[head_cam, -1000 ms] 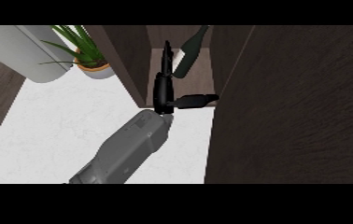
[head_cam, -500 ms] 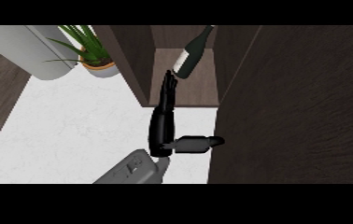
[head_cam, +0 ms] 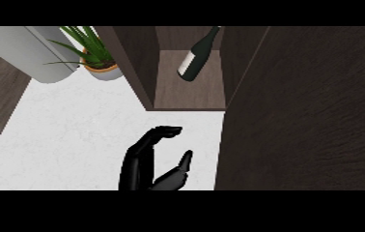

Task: Pick up the wine, place it into the cabinet and close the cabinet

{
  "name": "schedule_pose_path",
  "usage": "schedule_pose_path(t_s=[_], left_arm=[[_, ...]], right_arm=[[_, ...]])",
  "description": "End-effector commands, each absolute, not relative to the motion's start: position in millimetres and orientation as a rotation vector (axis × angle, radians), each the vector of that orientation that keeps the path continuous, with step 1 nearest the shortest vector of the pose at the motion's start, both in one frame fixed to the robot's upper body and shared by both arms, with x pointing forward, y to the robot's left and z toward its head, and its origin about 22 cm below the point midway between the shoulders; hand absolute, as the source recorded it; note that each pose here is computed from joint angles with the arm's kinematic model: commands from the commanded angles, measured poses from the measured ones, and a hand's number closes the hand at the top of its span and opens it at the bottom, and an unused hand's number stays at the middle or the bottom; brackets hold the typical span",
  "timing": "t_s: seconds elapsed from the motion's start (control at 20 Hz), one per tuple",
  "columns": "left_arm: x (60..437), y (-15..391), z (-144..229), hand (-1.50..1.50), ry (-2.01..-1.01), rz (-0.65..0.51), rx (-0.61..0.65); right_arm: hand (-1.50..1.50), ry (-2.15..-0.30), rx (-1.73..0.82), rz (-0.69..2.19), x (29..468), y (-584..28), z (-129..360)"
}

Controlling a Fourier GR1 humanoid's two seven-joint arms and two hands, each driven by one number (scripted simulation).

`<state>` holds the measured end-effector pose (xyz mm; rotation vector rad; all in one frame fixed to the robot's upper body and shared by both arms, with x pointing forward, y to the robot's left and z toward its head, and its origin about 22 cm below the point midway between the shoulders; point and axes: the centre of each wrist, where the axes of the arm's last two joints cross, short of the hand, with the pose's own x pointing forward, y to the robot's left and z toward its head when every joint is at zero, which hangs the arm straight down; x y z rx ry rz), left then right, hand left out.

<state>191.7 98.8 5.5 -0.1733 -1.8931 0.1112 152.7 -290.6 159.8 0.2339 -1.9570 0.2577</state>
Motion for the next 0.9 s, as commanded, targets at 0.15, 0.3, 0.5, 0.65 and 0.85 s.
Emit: schedule_pose_path(t_s=[0.15, 0.3, 0.5, 0.65, 0.85], left_arm=[[145, 142, -1, 1.5, -1.848, 0.034, -0.193], [143, 172, 8, 1.5, -1.869, 0.001, -0.177], [143, 202, 13, 1.5, -1.867, -0.02, -0.137], [150, 230, 18, 1.5, -1.883, -0.004, -0.111], [132, 253, 20, 1.5, -1.899, 0.015, -0.101]], right_arm=[[1.5, -1.866, 0.239, 0.502, 149, -298, 159], [1.5, -1.827, 0.262, 0.685, 137, -304, 168], [1.5, -1.761, 0.472, 0.705, 139, -291, 161], [1.5, -1.691, 0.583, 0.759, 139, -277, 151], [1.5, -1.66, 0.668, 0.775, 117, -255, 144]])
